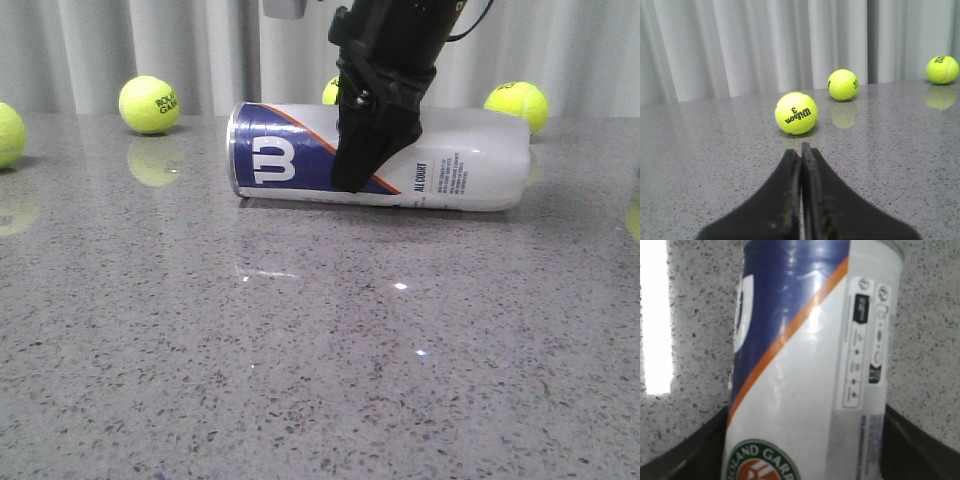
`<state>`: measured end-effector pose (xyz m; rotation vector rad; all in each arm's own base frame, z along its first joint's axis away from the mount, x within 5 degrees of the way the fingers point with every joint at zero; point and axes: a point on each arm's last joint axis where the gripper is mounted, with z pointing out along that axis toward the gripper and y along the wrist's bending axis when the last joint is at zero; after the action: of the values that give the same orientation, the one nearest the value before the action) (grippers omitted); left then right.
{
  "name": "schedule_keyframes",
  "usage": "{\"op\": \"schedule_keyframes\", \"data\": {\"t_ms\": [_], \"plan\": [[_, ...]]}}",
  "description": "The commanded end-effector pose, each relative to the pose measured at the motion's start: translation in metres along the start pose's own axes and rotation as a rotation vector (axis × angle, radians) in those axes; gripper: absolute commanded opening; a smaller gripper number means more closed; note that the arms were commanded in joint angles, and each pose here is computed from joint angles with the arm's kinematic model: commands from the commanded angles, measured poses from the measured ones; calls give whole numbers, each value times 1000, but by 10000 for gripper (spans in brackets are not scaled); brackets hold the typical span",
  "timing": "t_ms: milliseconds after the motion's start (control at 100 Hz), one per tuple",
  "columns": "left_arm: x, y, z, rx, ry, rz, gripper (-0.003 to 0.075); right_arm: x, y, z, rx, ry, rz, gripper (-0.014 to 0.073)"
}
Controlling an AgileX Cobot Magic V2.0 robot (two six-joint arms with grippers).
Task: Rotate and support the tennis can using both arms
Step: 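Set the can down on its side and roll it with the right gripper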
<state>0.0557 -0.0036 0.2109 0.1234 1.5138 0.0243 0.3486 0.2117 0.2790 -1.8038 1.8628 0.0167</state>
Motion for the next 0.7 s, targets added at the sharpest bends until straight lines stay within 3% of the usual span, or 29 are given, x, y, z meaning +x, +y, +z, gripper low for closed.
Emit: {"op": "schedule_keyframes", "data": {"t_ms": [0, 280, 470, 690], "plan": [[7, -1, -2, -5, -67, -11, -21, -11, -5, -28, 60, -52, -26, 332], [7, -1, -2, -5, -67, -11, -21, -11, -1, -28, 19, -53, -129, 343], [7, -1, -2, -5, -67, -11, -21, -13, 1, -28, -5, -73, -137, 499], [7, -1, -2, -5, -67, -11, -21, -13, 1, -28, -10, -72, -137, 579]]}}
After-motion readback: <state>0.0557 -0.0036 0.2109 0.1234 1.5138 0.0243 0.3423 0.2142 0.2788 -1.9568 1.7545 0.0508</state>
